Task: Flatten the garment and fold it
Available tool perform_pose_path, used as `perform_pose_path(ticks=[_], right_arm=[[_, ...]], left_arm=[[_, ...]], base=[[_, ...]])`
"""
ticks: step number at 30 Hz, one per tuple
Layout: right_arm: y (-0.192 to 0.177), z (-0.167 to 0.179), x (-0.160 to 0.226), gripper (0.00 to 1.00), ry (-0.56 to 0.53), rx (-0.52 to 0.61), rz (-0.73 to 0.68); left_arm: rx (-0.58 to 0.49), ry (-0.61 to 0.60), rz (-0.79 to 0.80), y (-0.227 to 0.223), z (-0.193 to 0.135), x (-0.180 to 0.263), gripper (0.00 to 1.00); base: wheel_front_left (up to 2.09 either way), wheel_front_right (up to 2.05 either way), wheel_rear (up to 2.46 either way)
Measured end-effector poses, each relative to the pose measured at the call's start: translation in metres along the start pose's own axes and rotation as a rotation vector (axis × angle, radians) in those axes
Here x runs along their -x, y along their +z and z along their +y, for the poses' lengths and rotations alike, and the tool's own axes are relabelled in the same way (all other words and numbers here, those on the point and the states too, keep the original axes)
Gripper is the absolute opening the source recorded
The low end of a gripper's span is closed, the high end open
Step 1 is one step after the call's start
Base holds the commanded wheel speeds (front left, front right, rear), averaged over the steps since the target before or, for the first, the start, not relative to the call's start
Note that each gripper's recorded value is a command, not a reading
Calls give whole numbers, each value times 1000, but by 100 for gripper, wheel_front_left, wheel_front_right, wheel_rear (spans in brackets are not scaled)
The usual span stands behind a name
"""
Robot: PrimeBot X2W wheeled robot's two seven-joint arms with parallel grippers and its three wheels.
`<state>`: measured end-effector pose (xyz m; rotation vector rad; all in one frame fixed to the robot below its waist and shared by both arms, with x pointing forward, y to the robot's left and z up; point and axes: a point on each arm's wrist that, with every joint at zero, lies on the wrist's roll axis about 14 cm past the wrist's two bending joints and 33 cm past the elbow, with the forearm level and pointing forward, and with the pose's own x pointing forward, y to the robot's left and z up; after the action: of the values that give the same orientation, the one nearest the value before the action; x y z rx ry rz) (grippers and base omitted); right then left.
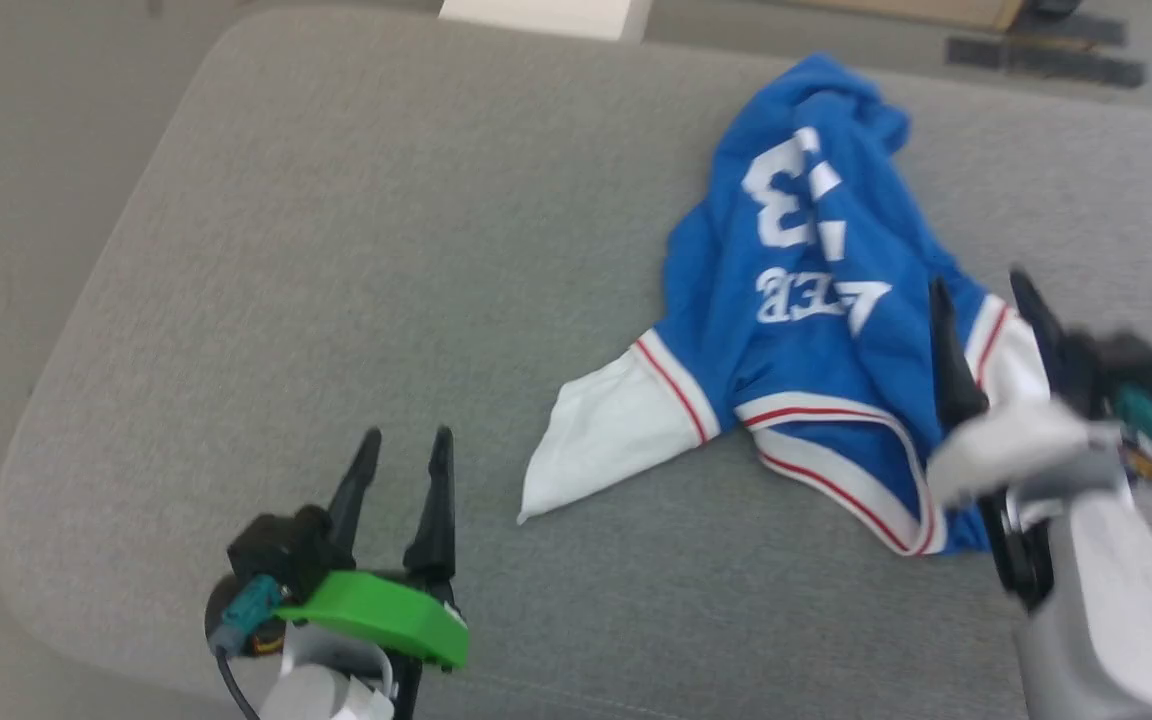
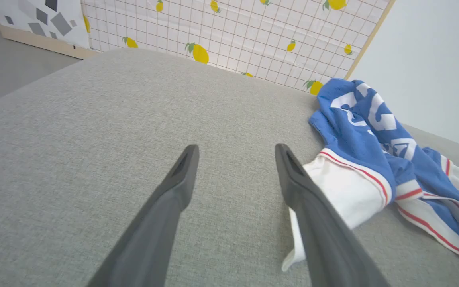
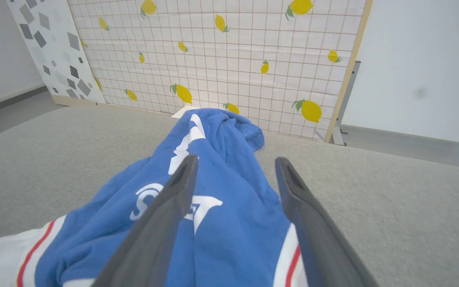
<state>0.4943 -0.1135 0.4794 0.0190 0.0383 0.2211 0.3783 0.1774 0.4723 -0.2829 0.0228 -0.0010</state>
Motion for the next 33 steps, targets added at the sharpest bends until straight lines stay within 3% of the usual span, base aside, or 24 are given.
perform_pose_path(ticks=[10,15,33], right_arm=[[7,-54,101,100,-185,-68,-21],[8,-79,135,100,-276,-79,-28],[6,-94,162,100,-340,-86,-18]], left_arm=[[-31,-178,146,-36,-43,17,100],[-51,-186,257,-59,-48,21,100],[-87,-25,568,-104,-34,0,100]], base=[[0,0,0],[0,0,0],[0,0,0]])
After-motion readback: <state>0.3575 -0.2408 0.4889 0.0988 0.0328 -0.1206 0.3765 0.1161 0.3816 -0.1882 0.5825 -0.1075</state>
